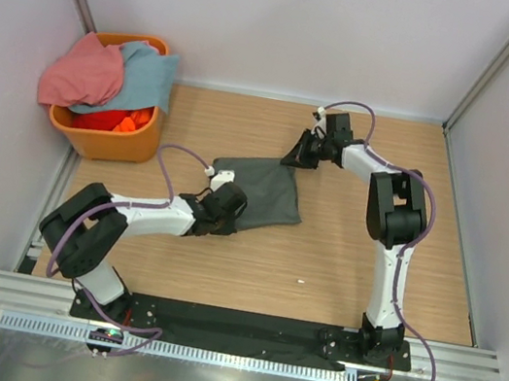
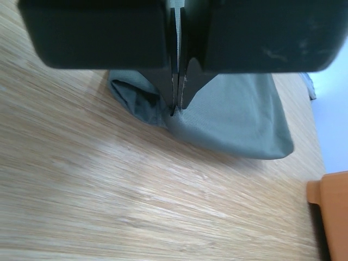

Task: Fold and stack the t-shirts
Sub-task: Fold the tshirt

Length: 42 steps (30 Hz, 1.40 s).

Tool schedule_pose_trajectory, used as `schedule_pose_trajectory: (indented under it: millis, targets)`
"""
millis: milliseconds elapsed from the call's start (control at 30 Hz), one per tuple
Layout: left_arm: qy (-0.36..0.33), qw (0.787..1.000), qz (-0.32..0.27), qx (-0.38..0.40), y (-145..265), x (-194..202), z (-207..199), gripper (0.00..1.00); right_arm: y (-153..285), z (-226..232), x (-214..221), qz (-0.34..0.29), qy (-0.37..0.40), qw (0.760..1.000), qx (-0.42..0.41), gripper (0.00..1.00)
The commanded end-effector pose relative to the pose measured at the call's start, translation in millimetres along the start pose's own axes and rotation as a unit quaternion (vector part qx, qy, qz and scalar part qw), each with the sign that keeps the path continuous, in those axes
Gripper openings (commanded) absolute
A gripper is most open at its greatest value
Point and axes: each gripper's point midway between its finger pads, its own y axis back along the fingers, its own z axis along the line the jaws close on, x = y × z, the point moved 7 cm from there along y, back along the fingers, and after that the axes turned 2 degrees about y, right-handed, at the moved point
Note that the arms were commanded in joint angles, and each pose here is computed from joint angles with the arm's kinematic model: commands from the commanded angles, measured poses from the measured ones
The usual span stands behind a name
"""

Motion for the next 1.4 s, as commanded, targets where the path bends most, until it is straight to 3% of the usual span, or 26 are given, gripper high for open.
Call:
schedule_pose_trajectory:
  millis: [0, 600, 633, 667, 700, 733, 800, 833, 1067, 1200, 1367]
  targets:
    - [-0.004, 1.0, 0.013, -0.022, -1.7, 10.5, 11.4, 0.0, 29.6, 23.1, -26.5, -0.043, 0.038, 0.998, 0.007, 0.01]
    - [0.002, 0.999, 0.016, -0.028, 2.0, 20.9, 24.3, 0.0, 20.8, 1.0, -32.9, -0.037, 0.019, 0.999, 0.033, 0.02]
    - [0.002, 0.999, 0.017, -0.027, 2.2, 21.5, 23.8, 0.0, 20.3, 0.7, -32.6, -0.036, 0.018, 0.999, 0.033, 0.03]
    - [0.003, 1.0, 0.017, -0.026, 2.0, 20.7, 23.2, 0.0, 19.3, -0.7, -31.3, -0.034, 0.016, 0.999, 0.034, 0.13]
    - [0.001, 1.0, 0.019, -0.024, 1.7, 20.8, 22.3, 0.04, 19.3, -0.5, -31.4, -0.034, 0.017, 0.999, 0.033, 0.21]
    - [-0.001, 1.0, 0.02, -0.022, 2.1, 20.4, 21.1, 0.24, 20.0, 0.2, -30.7, -0.032, 0.018, 0.999, 0.035, 0.32]
    - [-0.001, 1.0, 0.019, -0.014, 4.0, 17.9, 17.7, 0.5, 24.1, 2.4, -32.8, -0.035, 0.025, 0.998, 0.036, 0.57]
    - [-0.004, 1.0, 0.015, -0.009, 7.2, 15.2, 15.8, 0.64, 31.7, 8.7, -37.3, -0.042, 0.031, 0.998, 0.04, 0.62]
    - [-0.018, 0.999, -0.031, 0.009, 57.7, -26.3, 2.2, 0.73, 83.5, 35.4, -49.5, -0.078, 0.053, 0.994, 0.051, 0.74]
    - [-0.027, 0.997, -0.07, -0.006, 107.0, -46.9, 15.7, 0.75, 90.4, 22.3, -22.5, -0.062, 0.037, 0.996, 0.045, 0.8]
    - [-0.009, 0.989, -0.146, -0.013, 171.3, -63.7, 46.5, 0.89, 80.3, 9.4, 3.4, -0.033, 0.016, 0.999, 0.026, 0.82]
